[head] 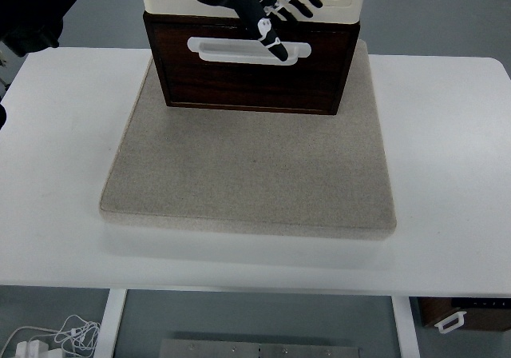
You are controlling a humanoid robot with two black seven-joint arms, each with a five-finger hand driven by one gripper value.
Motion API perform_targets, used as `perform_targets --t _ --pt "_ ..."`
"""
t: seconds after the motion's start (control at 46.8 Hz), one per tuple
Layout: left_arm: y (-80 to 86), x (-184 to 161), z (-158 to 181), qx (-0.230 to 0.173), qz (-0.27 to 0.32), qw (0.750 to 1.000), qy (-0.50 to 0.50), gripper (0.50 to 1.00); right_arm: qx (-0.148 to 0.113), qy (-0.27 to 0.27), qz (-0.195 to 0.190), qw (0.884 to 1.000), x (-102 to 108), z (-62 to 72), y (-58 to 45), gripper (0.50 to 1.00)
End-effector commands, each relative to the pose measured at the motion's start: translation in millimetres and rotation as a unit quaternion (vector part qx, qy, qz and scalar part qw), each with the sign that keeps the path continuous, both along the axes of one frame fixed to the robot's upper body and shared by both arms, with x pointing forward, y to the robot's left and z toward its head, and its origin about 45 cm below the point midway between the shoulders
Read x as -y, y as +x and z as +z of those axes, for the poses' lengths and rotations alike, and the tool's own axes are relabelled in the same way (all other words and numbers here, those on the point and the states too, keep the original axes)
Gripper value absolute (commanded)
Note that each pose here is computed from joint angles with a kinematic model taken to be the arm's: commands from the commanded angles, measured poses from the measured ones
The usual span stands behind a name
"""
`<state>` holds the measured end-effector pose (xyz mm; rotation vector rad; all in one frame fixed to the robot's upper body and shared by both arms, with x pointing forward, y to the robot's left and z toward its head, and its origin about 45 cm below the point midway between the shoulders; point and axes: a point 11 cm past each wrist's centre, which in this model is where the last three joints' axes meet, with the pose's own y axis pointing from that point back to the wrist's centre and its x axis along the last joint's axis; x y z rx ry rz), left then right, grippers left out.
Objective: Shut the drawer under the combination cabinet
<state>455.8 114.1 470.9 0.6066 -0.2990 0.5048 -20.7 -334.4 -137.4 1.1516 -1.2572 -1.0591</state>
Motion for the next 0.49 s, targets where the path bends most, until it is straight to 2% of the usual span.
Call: perform_targets --t 0.0,0.107,0.321,0.47 --pt "-4.4 6.6 35.5 0.012 -0.013 0.998 -0.068 1.0 0.0 0.0 0.0 1.0 -0.3 0.0 0.0 0.952" --pt "-7.3 7.7 73.5 0.019 -0.024 0.988 -0.154 1.0 0.0 0.0 0.0 1.0 0.2 0.0 0.0 0.952" --pt "-12.2 -24.4 146.0 0.054 -0.022 0.954 -0.293 1.0 0.0 0.0 0.0 1.0 0.2 0.0 0.0 0.952" --pt "-22.3 -44.8 190.0 0.083 -0.027 0.93 -0.356 1.0 0.0 0.0 0.0 1.0 0.2 0.0 0.0 0.952"
